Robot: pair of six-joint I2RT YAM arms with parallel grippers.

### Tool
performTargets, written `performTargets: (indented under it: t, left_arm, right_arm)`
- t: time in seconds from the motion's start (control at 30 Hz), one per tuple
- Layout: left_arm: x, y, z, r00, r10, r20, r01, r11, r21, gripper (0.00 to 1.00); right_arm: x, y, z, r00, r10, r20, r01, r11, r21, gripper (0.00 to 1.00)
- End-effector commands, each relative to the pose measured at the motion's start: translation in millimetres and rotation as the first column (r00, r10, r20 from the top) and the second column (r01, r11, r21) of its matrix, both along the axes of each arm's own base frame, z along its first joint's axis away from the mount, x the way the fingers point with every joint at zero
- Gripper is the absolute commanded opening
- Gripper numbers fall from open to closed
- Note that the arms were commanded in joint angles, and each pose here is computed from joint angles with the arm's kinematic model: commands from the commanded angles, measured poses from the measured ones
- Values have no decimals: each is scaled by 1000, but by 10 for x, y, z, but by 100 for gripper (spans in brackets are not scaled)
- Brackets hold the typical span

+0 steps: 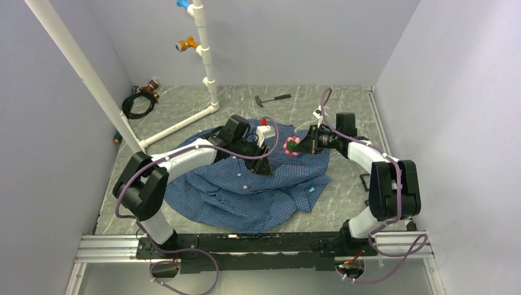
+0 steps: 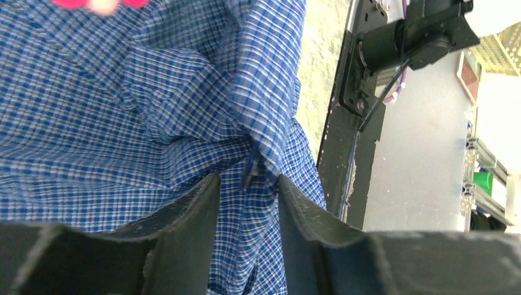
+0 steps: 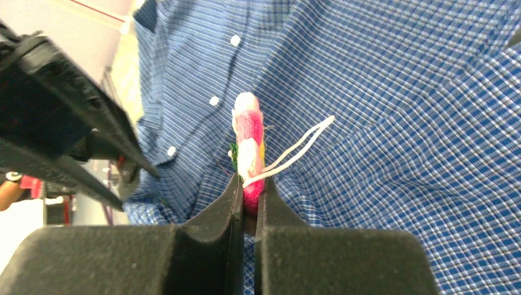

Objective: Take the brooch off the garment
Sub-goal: Remove the brooch from the clothes, then close the brooch.

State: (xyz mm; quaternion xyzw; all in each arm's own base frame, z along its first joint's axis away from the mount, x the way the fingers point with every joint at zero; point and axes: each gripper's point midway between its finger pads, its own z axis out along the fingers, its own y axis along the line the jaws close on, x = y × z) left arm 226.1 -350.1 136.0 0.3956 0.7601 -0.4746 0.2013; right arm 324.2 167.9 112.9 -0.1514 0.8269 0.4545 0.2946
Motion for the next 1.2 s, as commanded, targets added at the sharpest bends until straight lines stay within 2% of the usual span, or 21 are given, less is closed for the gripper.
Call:
performTargets:
  t: [0.0,0.1,0.17,0.2,0.23,0.3,0.37,0.43,0.5,0.57,0.67,0.73,0.8,0.83,1.03,1.17]
  left_arm:
    - [368,82,330,996,41,82,-37,998,-56,50]
    - [519,154,548,994,58,97,-48,993,-109,62]
    - [529,181,720,985,52,165,-26,988,-155,91]
    - [521,189,788,978,55,200,-19,984,-176,98]
    - [471,201,803,975,50,215,-7,980,-197,99]
    - [384,175,882,980,26,197,24,969,-246,95]
    - [296,128,897,992,-4,130,41,957,-286,80]
    - [198,81,868,997,-35,62,53,945,-323,70]
    - [77,7,822,998,-57,39,67,942,-330,69]
    - [-8,-61,765,995,-71,69,89,947,-310,68]
    - [-31,-130,652,996,-68,63,82,961,-262,56]
    - [-20,-164,635,997,-53,55,65,964,-259,59]
    - [16,-185,588,999,-27,46,37,971,-235,73]
    - [27,-194,565,999,-20,51,31,973,-227,75]
    - [74,-231,522,997,-8,78,24,977,-213,64]
    - [125,-261,519,996,7,92,12,979,-203,62]
  right_arm:
    - [2,92,567,998,12,67,-22,987,162,0]
    - [-185,159,679,999,41,-19,-34,963,266,0]
    - [-315,198,737,996,74,-51,-53,944,326,0]
    - [-388,213,774,994,93,-61,-65,934,351,0]
    - [-446,224,793,992,106,-61,-77,927,367,0]
    - [-563,251,807,988,138,-71,-101,918,383,0]
    - [-668,280,823,981,171,-88,-122,906,405,0]
    - [-784,316,823,972,197,-124,-126,892,434,0]
    - [-848,345,830,966,209,-155,-119,885,451,0]
    - [-871,362,830,963,215,-163,-121,885,450,0]
    - [-877,375,809,961,214,-174,-120,892,435,0]
    - [-889,382,801,959,217,-182,-120,893,434,0]
    - [-899,385,805,958,220,-185,-120,892,436,0]
    - [-903,386,801,957,221,-190,-119,892,436,0]
    - [-903,394,784,950,226,-215,-112,890,441,0]
    - [-897,400,776,944,231,-236,-106,889,445,0]
